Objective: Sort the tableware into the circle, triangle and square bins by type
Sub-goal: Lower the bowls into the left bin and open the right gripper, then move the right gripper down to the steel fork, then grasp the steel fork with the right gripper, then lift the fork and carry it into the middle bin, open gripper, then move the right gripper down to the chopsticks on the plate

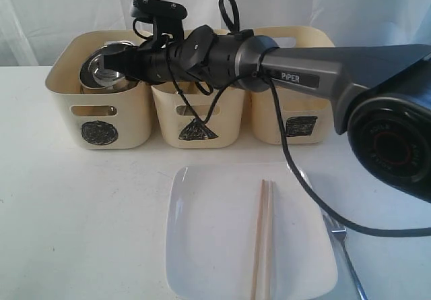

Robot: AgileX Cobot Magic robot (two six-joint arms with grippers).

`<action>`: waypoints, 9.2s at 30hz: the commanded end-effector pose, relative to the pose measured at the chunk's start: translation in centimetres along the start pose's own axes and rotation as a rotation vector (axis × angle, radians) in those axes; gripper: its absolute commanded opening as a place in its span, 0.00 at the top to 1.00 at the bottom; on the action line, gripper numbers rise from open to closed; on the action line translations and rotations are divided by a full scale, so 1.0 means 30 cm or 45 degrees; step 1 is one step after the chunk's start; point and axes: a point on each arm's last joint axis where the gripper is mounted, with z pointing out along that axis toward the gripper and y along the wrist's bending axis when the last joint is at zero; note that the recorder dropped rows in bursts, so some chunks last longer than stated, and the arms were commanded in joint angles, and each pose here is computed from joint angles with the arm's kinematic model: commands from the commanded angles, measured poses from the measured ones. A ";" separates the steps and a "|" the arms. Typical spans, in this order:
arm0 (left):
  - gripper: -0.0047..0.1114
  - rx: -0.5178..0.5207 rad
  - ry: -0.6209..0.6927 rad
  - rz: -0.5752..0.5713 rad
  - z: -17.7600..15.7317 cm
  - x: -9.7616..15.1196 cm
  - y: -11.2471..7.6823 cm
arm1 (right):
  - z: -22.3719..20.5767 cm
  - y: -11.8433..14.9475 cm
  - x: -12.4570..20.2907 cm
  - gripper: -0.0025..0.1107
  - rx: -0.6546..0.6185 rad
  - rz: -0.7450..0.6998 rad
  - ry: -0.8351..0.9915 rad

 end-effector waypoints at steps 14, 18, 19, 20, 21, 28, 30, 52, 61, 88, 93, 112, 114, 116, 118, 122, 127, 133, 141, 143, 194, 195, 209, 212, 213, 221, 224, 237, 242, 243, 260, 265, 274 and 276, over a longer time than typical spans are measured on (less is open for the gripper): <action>0.96 0.009 -0.003 0.002 -0.001 0.000 -0.001 | -0.303 0.166 -0.244 0.86 -0.203 -0.328 0.000; 0.96 0.009 -0.003 0.002 -0.001 0.000 -0.001 | -0.349 0.179 -0.240 0.98 -0.230 -0.377 0.083; 0.96 0.009 -0.003 0.002 -0.001 0.000 -0.001 | -0.362 0.180 -0.236 0.98 -0.230 -0.377 0.090; 0.96 0.009 -0.003 0.002 -0.001 0.000 -0.001 | -0.377 0.179 -0.230 0.98 -0.227 -0.374 0.098; 0.96 0.009 -0.003 0.002 -0.001 0.000 -0.001 | -0.388 0.176 -0.219 0.98 -0.223 -0.371 0.111; 0.96 0.009 -0.003 0.002 -0.001 0.000 -0.001 | -0.569 0.146 -0.149 0.98 -0.136 -0.344 0.075; 0.96 0.009 -0.003 0.002 -0.001 0.000 -0.001 | -0.651 0.139 -0.127 0.98 -0.110 -0.332 0.043; 0.96 0.009 -0.003 0.002 -0.001 0.000 -0.001 | -1.282 0.001 0.157 0.98 0.460 -0.026 0.497; 0.96 0.009 -0.003 0.002 -0.001 0.000 -0.001 | -1.214 -0.005 0.182 0.94 0.448 -0.052 0.615; 0.96 0.009 -0.003 0.002 -0.001 0.000 -0.001 | -1.019 -0.182 0.413 0.52 0.850 -0.075 1.142; 0.96 0.009 -0.003 0.002 -0.001 0.000 -0.001 | -1.002 -0.221 0.441 0.52 0.811 -0.025 1.051; 0.96 0.006 -0.003 0.002 -0.001 0.000 -0.001 | -0.844 -0.311 0.534 0.52 0.786 0.025 1.099; 0.96 0.006 -0.003 0.002 -0.001 0.000 -0.001 | -0.831 -0.320 0.546 0.52 0.786 0.029 1.108; 0.96 0.006 -0.003 0.002 -0.001 0.000 -0.001 | -0.823 -0.338 0.556 0.52 0.797 0.046 1.119; 0.96 0.006 -0.003 0.002 -0.001 0.000 -0.001 | -0.818 -0.352 0.563 0.53 0.807 0.060 1.129; 0.96 0.006 -0.003 0.002 -0.001 0.000 -0.001 | -0.802 -0.363 0.589 0.63 0.811 0.054 1.171; 0.96 0.006 -0.003 0.002 -0.001 0.000 -0.001 | -0.793 -0.368 0.601 0.76 0.811 0.055 1.187; 0.96 0.006 -0.003 0.002 -0.001 0.000 -0.001 | -0.796 -0.370 0.602 0.98 0.815 0.040 1.200; 0.96 0.006 -0.003 0.002 -0.001 0.000 -0.001 | -0.805 -0.371 0.604 0.98 0.837 0.043 1.229; 0.96 0.006 -0.003 0.002 -0.001 0.000 -0.001 | -0.806 -0.371 0.603 0.98 0.838 0.043 1.229; 0.96 0.008 -0.014 0.027 -0.001 -0.003 -0.001 | -0.420 -0.200 -0.148 0.98 0.251 -0.154 -0.242; 0.96 0.008 -0.014 0.027 -0.001 -0.003 -0.001 | -0.391 -0.206 -0.150 0.98 0.240 -0.157 -0.264; 0.96 0.008 -0.014 0.027 -0.001 -0.003 -0.001 | -0.218 -0.271 -0.089 0.76 0.268 -0.158 -0.176; 0.96 0.008 -0.014 0.027 -0.001 -0.003 -0.001 | -0.218 -0.271 -0.091 0.59 0.276 -0.156 -0.160; 0.96 0.008 -0.014 0.027 -0.001 -0.003 -0.001 | -0.218 -0.270 -0.093 0.54 0.276 -0.156 -0.162; 0.96 0.008 -0.014 0.027 -0.001 -0.003 -0.001 | -0.357 -0.232 -0.160 0.55 0.384 -0.156 0.028; 0.96 0.008 -0.014 0.027 -0.001 -0.003 -0.001 | -0.464 -0.207 -0.189 0.57 0.459 -0.193 0.188; 0.96 0.008 -0.014 0.027 -0.001 -0.003 -0.001 | -0.782 -0.119 -0.019 0.66 0.506 0.030 0.749; 0.96 0.008 -0.014 0.027 -0.001 -0.003 -0.001 | -0.787 -0.060 0.142 0.66 0.345 0.113 0.959; 0.96 0.008 -0.014 0.027 -0.001 -0.003 -0.001 | -0.782 -0.039 0.180 0.64 0.268 0.126 1.001; 0.96 0.012 -0.014 0.027 -0.001 -0.003 -0.002 | -0.732 -0.079 0.383 0.52 0.361 0.515 1.030; 0.96 0.012 -0.014 0.027 -0.001 -0.003 -0.002 | -0.710 -0.087 0.400 0.52 0.373 0.565 1.023; 0.96 0.012 -0.014 0.027 -0.001 -0.003 -0.002 | -0.656 -0.082 0.468 0.52 0.401 0.586 1.099; 0.96 0.012 -0.014 0.027 -0.001 -0.003 -0.002 | -0.646 -0.080 0.481 0.52 0.406 0.584 1.109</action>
